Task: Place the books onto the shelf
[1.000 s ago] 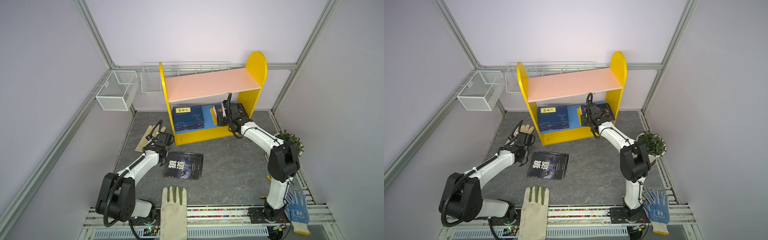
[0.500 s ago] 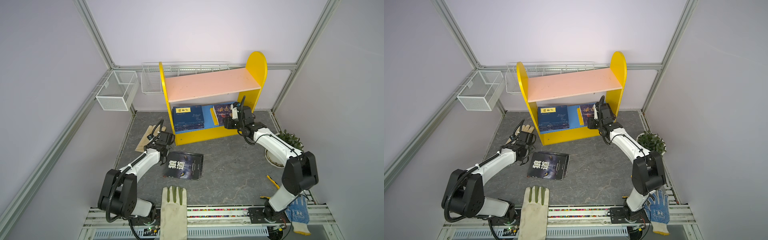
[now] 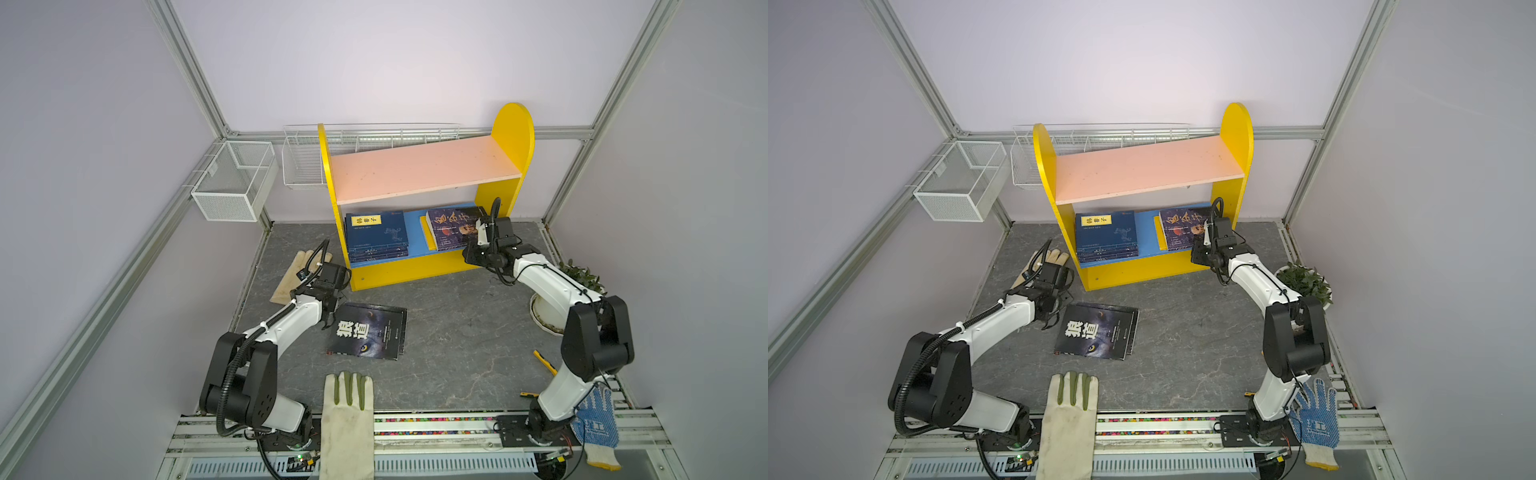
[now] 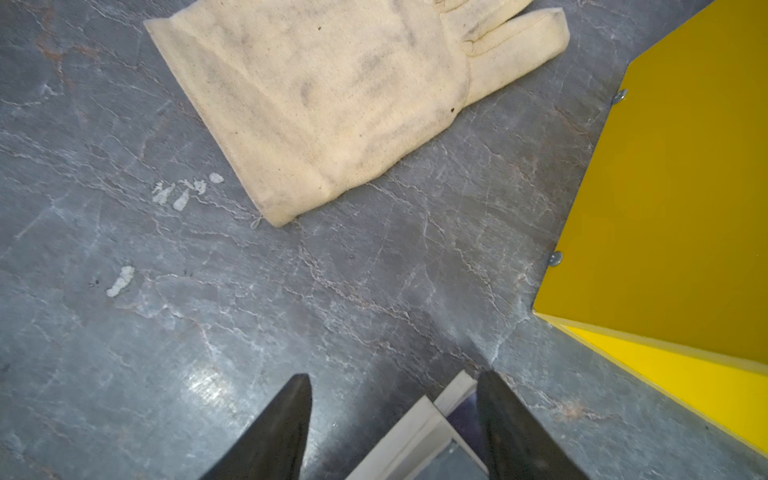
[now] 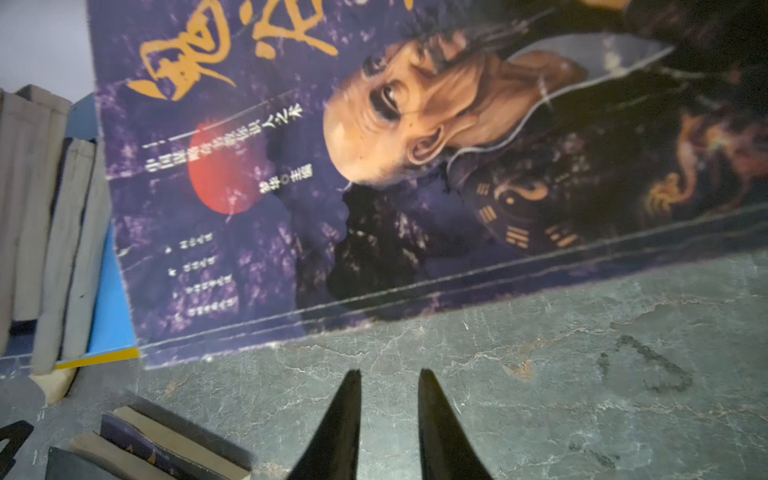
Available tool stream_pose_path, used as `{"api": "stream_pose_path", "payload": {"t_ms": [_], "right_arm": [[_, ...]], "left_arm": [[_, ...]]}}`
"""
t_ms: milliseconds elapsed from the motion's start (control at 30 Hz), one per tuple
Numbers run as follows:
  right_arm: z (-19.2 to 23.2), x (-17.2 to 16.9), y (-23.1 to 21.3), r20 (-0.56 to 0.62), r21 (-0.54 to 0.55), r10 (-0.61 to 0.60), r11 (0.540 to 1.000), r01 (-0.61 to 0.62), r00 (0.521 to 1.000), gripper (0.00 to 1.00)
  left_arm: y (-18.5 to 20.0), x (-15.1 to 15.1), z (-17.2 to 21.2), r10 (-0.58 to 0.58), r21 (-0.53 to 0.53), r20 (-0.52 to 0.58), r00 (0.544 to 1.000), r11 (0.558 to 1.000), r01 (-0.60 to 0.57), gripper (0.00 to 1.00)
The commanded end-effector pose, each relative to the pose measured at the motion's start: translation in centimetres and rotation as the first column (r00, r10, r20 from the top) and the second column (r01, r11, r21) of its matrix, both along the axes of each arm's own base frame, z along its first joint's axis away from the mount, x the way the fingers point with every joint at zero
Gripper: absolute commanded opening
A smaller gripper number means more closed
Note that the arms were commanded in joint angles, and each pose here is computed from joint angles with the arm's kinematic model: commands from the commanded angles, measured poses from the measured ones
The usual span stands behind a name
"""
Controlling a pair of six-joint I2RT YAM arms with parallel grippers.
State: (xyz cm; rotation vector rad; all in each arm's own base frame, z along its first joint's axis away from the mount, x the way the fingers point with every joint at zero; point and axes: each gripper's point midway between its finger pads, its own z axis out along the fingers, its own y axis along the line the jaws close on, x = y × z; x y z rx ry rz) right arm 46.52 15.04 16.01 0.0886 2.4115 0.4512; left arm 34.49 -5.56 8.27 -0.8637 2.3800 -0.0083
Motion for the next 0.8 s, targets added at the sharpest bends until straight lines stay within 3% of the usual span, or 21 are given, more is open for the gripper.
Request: {"api": "stream_pose_path", "payload": {"t_ms": [0,467,767], "right_arm": [[0.7,0.8,0.6,0.008,0.016,0.013,1.0,-0.013,1.0,0.27],[1.6,2.3,1.0,0.038,-0.001,0.035,0.999,-0.035,0.999,0.28],[2.5,1.4,2.1,0.088,-0.041,0.089,0.996,-0.085,0.992,0.3]], "left_arm": [[0.1,0.4,0.4,0.006,-0.002,0.014,1.0,1.0,-0.006,0.64],[-1.4,0.3,-1.9,-0.137,0.001,-0.102,0.985,0.99,0.138,0.64],[-2.7,-0.7,-3.0,-0.248,-0.042,-0.172,0.953,0.969,0.244,0.64]]}}
